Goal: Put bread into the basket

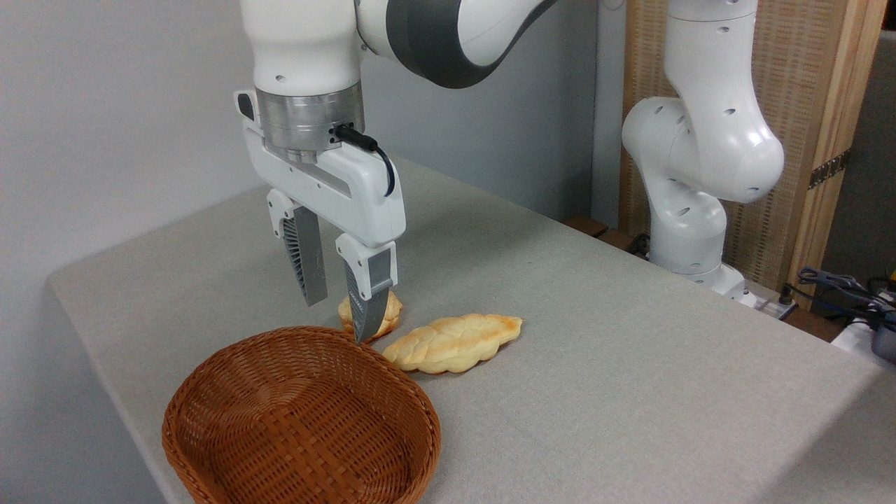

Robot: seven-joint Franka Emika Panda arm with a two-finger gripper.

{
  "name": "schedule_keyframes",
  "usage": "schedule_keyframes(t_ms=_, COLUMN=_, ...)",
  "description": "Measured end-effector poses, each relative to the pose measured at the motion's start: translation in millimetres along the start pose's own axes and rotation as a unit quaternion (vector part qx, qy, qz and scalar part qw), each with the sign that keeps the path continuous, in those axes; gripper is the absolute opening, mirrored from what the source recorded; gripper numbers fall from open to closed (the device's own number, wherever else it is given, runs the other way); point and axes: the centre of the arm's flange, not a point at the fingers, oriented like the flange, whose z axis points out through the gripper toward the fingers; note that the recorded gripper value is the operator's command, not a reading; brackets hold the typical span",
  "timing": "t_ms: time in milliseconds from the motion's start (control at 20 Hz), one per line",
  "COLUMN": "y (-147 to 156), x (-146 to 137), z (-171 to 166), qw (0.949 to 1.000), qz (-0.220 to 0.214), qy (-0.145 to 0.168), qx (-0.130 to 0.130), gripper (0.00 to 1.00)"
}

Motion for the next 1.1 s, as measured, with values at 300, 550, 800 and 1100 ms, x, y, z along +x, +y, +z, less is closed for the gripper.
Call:
schedule_keyframes(t_ms=300, y=1.6, x=-0.6, z=2.9, qw=1.0000, qz=0.001, qy=-0.005, qx=-0.004, gripper=1.00)
schedule_keyframes(t_ms=550, y=30.3, x=7.3, z=28.8, qw=0.9987, qz=0.024, qy=-0.034, qx=-0.030, gripper=1.00)
schedule_keyframes(t_ms=800, y=84.5, x=23.4, z=68.9, qw=0.9935, qz=0.071, qy=-0.067, qx=-0.057, gripper=1.00)
schedule_keyframes(t_ms=1100, y=126.6, x=36.9, z=86.1, qw=0.9882, qz=0.109, qy=-0.083, qx=-0.069, gripper=1.00)
